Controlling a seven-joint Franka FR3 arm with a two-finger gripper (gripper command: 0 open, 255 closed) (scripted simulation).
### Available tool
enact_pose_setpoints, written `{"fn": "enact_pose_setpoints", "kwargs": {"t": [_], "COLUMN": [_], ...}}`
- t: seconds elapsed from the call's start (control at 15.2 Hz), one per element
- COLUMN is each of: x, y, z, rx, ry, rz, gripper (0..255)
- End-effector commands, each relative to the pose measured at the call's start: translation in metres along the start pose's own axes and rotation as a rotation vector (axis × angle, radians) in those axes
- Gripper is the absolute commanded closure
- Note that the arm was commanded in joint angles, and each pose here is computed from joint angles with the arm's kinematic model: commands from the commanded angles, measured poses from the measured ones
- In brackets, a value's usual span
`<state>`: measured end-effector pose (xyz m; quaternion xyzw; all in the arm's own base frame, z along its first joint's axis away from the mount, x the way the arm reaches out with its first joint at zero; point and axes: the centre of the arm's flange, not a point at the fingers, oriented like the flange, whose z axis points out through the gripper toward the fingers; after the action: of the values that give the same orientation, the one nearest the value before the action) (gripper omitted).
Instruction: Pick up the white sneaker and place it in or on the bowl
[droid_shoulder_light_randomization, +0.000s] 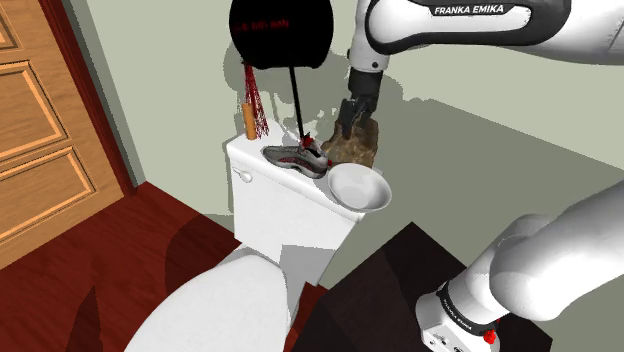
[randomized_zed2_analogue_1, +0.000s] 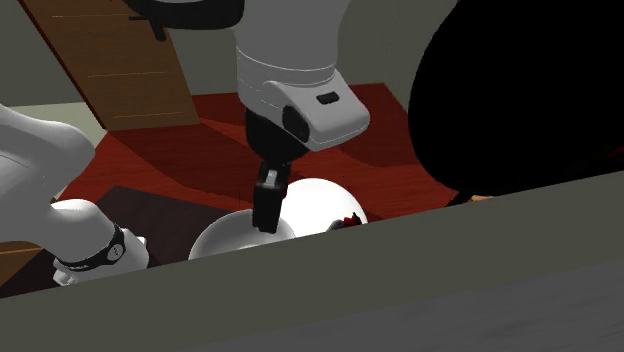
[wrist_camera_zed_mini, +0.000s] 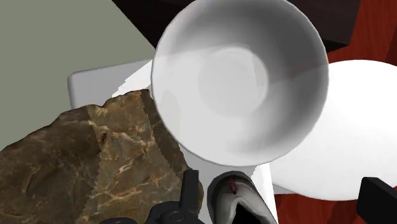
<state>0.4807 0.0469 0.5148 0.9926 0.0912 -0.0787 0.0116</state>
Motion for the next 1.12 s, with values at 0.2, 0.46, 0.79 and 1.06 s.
{"fn": "enact_pose_setpoints", "kwargs": {"t": [0.2,0.46,0.79,1.06], "x": [0.074,0.129,0.195,0.208], "y": [-0.014,-0.028,-0.050,-0.055], "z": [0.022,0.044,0.077,0.096], "rx": [-0.036,-0.065,-0.102,-0.110], "ry": [-0.071,-0.128,-0.198,-0.215], "rz": [-0.089,-0.159,-0.247,-0.268], "gripper": [0,0,0,0]}}
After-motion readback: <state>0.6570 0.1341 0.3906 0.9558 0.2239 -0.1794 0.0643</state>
